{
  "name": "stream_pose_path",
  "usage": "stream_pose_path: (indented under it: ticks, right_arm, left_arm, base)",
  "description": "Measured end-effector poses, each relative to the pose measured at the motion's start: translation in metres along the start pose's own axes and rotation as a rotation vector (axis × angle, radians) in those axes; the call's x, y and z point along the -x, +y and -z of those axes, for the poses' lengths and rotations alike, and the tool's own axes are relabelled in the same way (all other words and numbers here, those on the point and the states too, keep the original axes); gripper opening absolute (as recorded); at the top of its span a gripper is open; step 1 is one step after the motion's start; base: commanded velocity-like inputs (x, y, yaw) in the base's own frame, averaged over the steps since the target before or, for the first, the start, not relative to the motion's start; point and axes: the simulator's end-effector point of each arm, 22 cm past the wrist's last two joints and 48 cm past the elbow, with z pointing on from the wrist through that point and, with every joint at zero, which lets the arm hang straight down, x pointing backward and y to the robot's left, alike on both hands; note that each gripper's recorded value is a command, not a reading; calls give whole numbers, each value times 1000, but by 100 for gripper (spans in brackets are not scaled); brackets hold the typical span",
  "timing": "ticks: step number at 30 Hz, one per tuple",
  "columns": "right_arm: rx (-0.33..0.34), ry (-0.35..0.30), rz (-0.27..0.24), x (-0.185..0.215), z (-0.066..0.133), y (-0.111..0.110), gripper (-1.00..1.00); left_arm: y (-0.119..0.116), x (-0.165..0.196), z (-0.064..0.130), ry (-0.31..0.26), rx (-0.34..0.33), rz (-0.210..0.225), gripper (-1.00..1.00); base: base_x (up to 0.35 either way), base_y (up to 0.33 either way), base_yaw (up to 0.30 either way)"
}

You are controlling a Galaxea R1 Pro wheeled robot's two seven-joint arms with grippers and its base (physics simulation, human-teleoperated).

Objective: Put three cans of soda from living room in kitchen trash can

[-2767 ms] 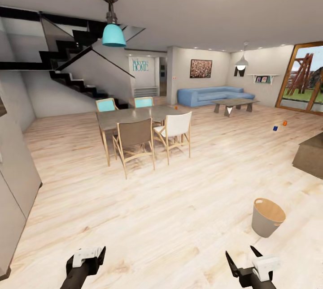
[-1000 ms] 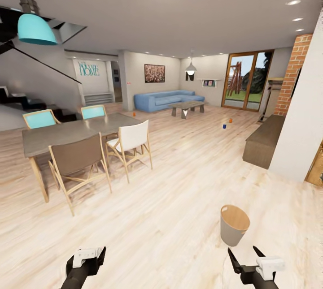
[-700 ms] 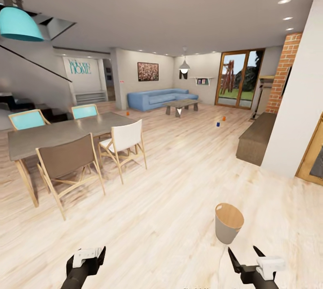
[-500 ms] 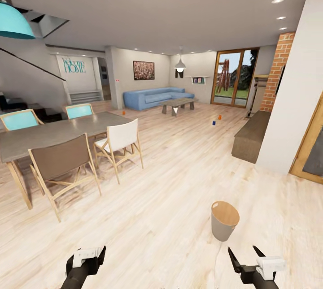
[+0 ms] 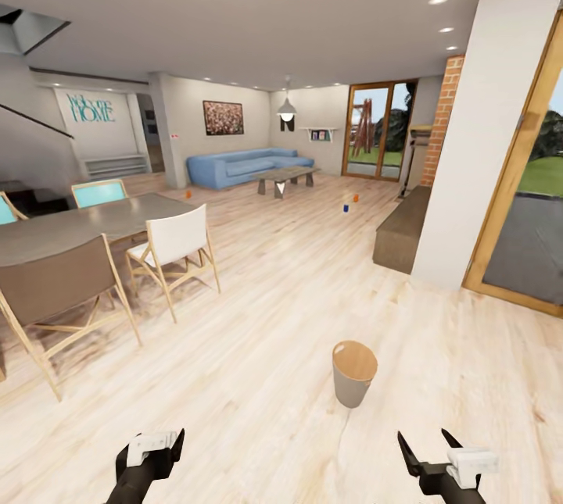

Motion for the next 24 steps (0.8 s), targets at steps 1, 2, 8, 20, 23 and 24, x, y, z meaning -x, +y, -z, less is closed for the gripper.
stream_pose_path:
  ticks: [1,2,8,20,23,24]
  right_arm:
    - [0,1,0,0,0,0,100]
    - [0,2,0,-1,0,0,100]
    - [0,8,-1,-3,0,0,100]
    - [-1,20,0,-8,0,0,100]
    - [-1,23,0,-9,0,0,100]
    - [-1,24,0,-10,0,0,100]
  left_arm:
    - [0,0,0,1,0,0,100]
    - [0,-1,0,2,0,0,100]
    - [0,-4,0,9,0,-2,100]
    - [-1,-10,-1,21,-3,-3,100]
    - [0,-11,-1,25,-4,-3,100]
    - [-1,-12,-1,26,-5,-3,100]
  base:
    - [0,-283,-186]
    - [0,-284,-187]
    - [0,-284,-187]
    - [66,-185,-187]
    - [204,59,-187]
    - [241,150,-187]
